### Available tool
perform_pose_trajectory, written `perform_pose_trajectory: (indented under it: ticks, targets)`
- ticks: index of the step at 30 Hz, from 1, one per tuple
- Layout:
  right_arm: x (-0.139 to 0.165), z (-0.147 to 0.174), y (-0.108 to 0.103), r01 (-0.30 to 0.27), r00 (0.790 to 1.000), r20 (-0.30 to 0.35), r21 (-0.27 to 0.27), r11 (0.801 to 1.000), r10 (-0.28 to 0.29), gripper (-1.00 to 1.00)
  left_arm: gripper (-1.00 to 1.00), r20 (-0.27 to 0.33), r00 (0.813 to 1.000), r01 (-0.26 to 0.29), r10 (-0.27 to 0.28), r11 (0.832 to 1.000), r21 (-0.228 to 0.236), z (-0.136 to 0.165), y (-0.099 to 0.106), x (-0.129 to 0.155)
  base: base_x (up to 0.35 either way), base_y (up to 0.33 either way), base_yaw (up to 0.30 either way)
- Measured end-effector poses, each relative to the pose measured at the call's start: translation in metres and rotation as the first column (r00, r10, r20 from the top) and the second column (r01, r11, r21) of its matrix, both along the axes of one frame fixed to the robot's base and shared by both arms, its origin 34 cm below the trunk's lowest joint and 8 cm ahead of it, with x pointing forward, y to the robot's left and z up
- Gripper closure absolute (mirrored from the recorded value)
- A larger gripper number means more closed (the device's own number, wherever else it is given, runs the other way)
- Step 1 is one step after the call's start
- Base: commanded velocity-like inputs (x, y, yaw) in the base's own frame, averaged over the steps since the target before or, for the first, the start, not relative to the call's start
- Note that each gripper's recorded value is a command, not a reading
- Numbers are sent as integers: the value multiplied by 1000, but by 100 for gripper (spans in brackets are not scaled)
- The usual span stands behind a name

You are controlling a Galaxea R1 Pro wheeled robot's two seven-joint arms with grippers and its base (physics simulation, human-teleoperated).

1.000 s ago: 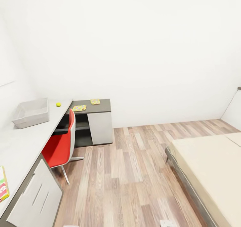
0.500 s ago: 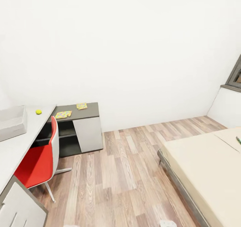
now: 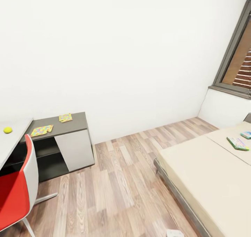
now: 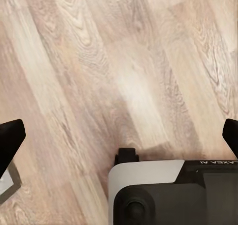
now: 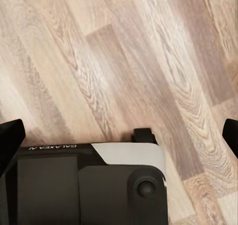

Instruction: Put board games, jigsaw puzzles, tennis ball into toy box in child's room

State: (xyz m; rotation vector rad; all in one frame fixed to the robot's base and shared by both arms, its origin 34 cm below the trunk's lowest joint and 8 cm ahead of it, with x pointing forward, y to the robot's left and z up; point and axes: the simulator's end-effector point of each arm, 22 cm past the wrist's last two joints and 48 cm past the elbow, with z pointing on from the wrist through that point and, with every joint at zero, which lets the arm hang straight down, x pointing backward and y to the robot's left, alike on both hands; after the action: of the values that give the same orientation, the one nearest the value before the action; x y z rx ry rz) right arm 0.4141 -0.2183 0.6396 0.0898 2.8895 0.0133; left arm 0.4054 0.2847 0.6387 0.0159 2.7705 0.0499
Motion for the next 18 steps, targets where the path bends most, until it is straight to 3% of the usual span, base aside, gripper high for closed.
perform_pose_trajectory:
  ticks: [5,9,12,14,15,17,18]
  targets:
    - [5,2,1,-1,1000,9,5,1000,1,-100,-100,3,1000,-7,7,1000,-8,1,1,3,173,49,-280]
    - [4,3,8,-5,999,-32,17,1000,6,-100,-100,-40,999,-15,14,1000,-21,2,6,6,107,10,-280]
    - [14,11,16,-11,997,-70,31,999,13,-100,-100,-64,998,-4,0,998,-66,14,2,29,95,3,-280]
    - [38,26,19,-11,998,-69,42,999,14,-100,-100,-59,998,16,-23,991,-131,33,-7,58,92,1,-280]
    - [57,40,20,-9,998,-58,49,999,12,-100,-100,-56,997,34,-45,981,-189,49,-16,76,91,1,-280]
    - [79,57,20,-8,999,-37,55,998,10,-100,-100,-49,996,57,-71,966,-252,67,-26,91,84,1,-280]
    - [98,75,20,-7,1000,-14,59,998,8,-100,-100,-42,994,79,-97,946,-315,85,-36,103,67,0,-280]
